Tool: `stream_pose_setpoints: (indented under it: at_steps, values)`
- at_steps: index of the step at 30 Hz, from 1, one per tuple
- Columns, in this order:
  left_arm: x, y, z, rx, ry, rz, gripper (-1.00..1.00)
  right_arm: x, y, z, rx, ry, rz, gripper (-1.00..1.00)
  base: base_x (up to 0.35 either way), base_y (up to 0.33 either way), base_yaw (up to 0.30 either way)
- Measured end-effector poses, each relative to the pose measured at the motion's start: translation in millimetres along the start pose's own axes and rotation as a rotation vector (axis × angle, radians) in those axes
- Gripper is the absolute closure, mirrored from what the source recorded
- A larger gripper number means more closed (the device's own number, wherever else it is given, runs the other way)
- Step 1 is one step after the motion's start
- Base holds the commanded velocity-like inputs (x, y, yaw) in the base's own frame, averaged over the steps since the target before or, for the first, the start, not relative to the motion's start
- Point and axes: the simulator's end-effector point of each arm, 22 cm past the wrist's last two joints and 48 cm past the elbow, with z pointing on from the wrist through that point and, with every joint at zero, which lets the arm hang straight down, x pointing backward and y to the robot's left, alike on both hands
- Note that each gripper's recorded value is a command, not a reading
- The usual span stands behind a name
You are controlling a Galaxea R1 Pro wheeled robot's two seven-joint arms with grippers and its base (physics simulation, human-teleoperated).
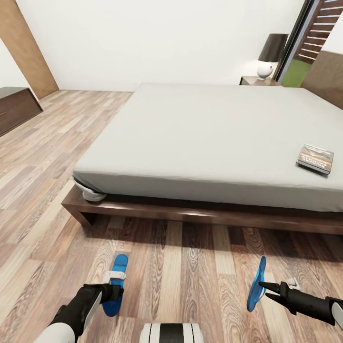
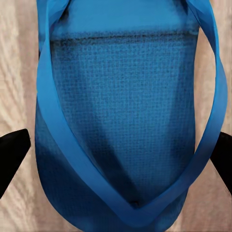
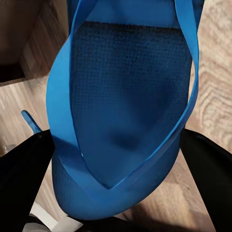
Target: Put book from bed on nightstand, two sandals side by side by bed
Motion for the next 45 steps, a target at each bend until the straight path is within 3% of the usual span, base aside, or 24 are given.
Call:
stream_pose_setpoints:
  at_steps: [19,30,45]
  values:
    - [-7,6,-2.3,-0.007,-0.018,-0.006,1.00,1,0,0.0,0.001,0.002,-0.002,1.00,0.195,0.124,0.000]
    - [-6,4,-1.7,-0.004,-0.015,-0.005,1.00,0,0,0.2,0.001,0.002,-0.001,1.00,0.024,0.004,0.000]
    - [21,2,19.2,-0.001,0.046,-0.007,1.00,12,-25,11.4,0.036,0.036,0.037,1.00,0.000,0.000,0.000]
